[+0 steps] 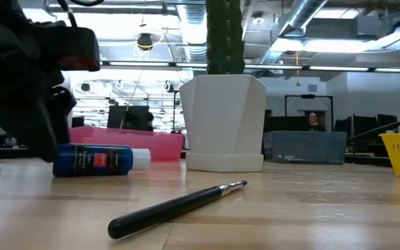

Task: Pick & Place Paint Supplies
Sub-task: Put the blue paint bottle into the yellow bin

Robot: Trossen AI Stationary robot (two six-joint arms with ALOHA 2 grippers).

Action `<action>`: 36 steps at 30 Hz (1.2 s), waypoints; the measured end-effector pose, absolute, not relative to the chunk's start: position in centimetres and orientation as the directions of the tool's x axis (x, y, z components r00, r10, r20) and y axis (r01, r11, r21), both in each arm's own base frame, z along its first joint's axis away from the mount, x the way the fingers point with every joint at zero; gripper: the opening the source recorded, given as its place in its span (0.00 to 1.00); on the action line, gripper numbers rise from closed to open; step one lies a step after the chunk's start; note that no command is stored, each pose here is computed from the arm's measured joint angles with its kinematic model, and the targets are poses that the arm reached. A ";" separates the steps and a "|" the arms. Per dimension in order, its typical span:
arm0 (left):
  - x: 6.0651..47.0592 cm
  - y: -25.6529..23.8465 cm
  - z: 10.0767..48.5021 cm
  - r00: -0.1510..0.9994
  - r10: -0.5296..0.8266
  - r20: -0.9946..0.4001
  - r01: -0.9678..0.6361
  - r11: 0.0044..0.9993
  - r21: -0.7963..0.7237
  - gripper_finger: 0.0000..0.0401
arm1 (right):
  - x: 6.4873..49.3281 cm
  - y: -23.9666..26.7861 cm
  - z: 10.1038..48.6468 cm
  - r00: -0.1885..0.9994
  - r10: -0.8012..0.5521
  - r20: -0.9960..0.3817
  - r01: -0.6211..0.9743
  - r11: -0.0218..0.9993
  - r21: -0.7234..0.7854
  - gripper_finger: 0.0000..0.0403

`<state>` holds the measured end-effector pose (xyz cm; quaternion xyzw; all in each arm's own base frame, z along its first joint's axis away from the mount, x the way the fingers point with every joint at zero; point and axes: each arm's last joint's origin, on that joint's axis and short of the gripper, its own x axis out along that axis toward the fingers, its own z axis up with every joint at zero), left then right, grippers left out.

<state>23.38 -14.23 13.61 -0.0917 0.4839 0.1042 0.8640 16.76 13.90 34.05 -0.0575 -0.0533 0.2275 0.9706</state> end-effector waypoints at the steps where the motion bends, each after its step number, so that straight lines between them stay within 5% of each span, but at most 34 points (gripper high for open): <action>1: 23.4 -14.2 13.6 0.518 0.100 -0.850 -0.273 0.961 -0.054 0.58 | 16.8 13.9 34.0 0.891 0.448 0.077 -0.435 0.890 -0.136 0.44; 8: 23.6 -14.3 13.8 0.542 0.105 -0.834 -0.278 0.959 -0.060 0.48 | 16.8 13.9 34.1 0.891 0.448 0.078 -0.435 0.890 -0.136 0.44; 25: 23.7 -14.4 13.5 0.543 0.108 -0.833 -0.316 0.945 -0.083 0.47 | 16.8 13.9 34.0 0.891 0.447 0.078 -0.435 0.890 -0.136 0.44; 36: 23.9 -14.4 12.5 0.509 0.119 -0.853 -0.321 0.945 -0.060 0.38 | 16.8 13.9 34.0 0.891 0.447 0.078 -0.435 0.890 -0.136 0.44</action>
